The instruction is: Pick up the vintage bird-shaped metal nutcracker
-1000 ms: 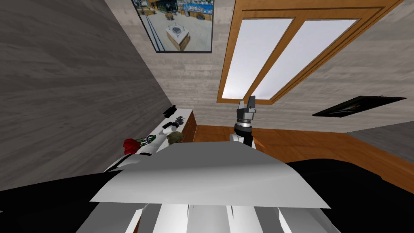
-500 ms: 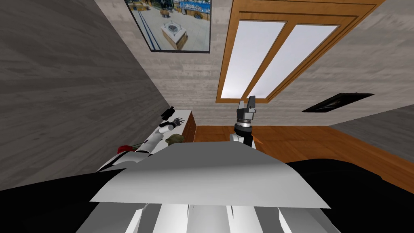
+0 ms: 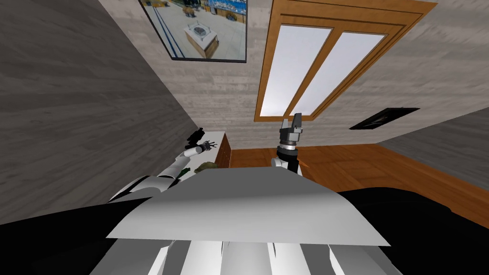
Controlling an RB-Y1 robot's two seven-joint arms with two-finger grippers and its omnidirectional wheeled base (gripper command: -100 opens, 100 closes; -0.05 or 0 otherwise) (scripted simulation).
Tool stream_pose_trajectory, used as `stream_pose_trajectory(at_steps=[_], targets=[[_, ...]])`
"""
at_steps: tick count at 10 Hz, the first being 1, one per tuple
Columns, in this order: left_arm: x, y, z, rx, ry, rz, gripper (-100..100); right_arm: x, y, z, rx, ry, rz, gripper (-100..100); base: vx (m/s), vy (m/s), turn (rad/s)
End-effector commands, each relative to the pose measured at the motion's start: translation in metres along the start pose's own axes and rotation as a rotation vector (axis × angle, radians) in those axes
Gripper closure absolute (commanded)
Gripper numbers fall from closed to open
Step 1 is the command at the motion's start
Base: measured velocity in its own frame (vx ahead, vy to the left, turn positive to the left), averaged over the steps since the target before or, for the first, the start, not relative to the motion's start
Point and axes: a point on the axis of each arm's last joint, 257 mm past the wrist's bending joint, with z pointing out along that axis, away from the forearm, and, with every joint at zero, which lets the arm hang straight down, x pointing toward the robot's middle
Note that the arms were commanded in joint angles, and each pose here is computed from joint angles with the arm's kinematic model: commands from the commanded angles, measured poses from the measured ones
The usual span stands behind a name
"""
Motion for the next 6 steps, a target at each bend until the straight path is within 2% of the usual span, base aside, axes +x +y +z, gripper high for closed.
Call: stream_pose_trajectory(at_steps=[1,3,4,5,6], targets=[[-0.014,0.006,-0.001,-0.042,-0.019,-0.013,-100,0.0,0.0,0.0,0.0,0.0,0.0,0,0.066,0.078,-0.129],[-0.024,0.01,-0.002,-0.073,-0.034,-0.022,-100,0.0,0.0,0.0,0.0,0.0,0.0,0,0.091,0.072,-0.093],[-0.021,0.009,-0.001,-0.062,-0.03,-0.02,-100,0.0,0.0,0.0,0.0,0.0,0.0,0,0.05,0.034,-0.027],[-0.022,0.009,-0.001,-0.065,-0.03,-0.019,0,0.0,0.0,0.0,0.0,0.0,0.0,0,0.008,0.007,0.004],[-0.004,0.007,0.01,-0.059,-0.022,-0.036,-100,0.0,0.0,0.0,0.0,0.0,0.0,0,-0.012,0.052,0.065]])
